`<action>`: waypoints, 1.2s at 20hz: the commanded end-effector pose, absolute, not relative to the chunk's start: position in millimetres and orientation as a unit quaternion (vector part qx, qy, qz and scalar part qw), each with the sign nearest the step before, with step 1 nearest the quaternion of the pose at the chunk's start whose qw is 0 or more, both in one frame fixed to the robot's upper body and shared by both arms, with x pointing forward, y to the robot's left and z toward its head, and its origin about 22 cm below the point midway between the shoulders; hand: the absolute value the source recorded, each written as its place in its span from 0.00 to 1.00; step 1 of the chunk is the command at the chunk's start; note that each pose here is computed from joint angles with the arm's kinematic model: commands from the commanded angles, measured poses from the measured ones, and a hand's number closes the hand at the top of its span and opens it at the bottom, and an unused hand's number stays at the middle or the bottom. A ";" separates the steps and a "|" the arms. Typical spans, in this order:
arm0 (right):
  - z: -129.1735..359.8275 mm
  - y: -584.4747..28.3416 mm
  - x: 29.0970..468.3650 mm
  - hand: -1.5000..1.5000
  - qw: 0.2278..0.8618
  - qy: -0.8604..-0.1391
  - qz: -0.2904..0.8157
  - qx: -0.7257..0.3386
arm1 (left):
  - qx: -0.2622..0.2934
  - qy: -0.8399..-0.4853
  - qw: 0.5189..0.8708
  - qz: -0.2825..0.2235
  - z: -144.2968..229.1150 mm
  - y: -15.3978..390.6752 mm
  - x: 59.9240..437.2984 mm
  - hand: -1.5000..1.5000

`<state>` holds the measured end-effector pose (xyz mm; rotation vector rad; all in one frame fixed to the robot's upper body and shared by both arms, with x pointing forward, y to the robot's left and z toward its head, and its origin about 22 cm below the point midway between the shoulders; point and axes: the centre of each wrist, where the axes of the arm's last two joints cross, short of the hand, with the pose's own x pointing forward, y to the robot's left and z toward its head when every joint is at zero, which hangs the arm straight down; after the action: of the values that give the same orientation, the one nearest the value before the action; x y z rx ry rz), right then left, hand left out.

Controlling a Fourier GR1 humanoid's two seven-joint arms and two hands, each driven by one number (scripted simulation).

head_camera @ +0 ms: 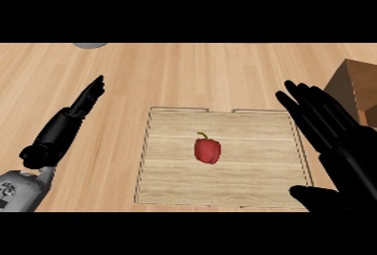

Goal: Pick the bell pepper from the tray and place it in the cardboard box

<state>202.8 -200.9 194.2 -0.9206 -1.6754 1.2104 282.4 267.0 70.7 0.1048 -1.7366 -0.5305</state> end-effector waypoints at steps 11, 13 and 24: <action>182.3 -84.4 198.9 0.00 0.452 -0.471 0.626 -0.427 | 0.033 -0.759 0.605 -0.237 71.3 246.2 294.3 0.50; 169.5 -74.8 195.9 0.00 0.463 -0.449 0.631 -0.431 | 0.050 -0.753 0.612 -0.237 61.0 261.7 293.0 0.50; 145.3 -3.0 206.6 0.00 0.494 -0.414 0.623 -0.443 | 0.048 -0.754 0.611 -0.237 65.2 265.5 295.2 0.50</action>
<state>212.8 -30.8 155.2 -0.8666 -1.2114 1.5574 295.5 260.5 64.8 0.0984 -1.7374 -0.5379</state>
